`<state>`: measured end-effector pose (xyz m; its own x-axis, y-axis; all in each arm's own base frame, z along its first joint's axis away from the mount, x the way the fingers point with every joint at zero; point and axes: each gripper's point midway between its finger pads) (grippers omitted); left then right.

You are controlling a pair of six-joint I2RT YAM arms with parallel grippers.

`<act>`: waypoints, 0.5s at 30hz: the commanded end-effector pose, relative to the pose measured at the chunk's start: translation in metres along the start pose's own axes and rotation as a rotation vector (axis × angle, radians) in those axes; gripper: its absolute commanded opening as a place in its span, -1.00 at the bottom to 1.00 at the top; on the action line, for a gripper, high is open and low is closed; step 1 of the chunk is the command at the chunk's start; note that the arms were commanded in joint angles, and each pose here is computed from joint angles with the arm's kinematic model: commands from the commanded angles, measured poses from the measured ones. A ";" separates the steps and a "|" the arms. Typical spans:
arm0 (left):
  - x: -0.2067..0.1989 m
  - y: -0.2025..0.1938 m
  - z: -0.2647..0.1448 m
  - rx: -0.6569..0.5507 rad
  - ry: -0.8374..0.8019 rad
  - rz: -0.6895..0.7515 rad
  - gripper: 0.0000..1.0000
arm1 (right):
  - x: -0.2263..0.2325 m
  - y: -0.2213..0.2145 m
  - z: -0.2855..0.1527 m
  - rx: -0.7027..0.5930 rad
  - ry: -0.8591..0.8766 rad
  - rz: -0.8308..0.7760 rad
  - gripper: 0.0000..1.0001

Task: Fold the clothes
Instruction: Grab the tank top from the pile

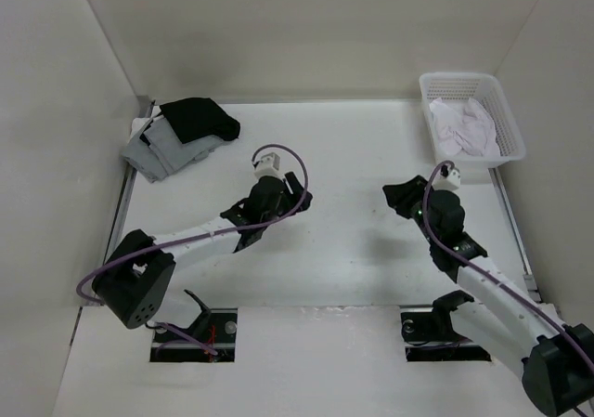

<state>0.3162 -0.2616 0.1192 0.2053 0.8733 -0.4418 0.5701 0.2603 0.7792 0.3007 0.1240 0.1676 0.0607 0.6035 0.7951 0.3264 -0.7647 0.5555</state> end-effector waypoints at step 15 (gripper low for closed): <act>-0.102 -0.072 -0.018 0.049 -0.379 0.180 -0.05 | -0.039 0.255 0.062 -0.366 -0.361 0.006 -0.92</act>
<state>0.2362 -0.3495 0.0997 0.5245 0.7400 -0.4212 0.5724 0.0598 0.8178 0.4205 -0.0623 0.2802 0.3405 0.5763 0.7430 -0.0792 -0.7698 0.6334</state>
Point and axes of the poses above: each gripper's point midway between its finger pads, its own z axis out along the fingers, its own x axis along the line the jaws close on, y = z × x, and after that the axes turned 12 degrees about z, right-handed
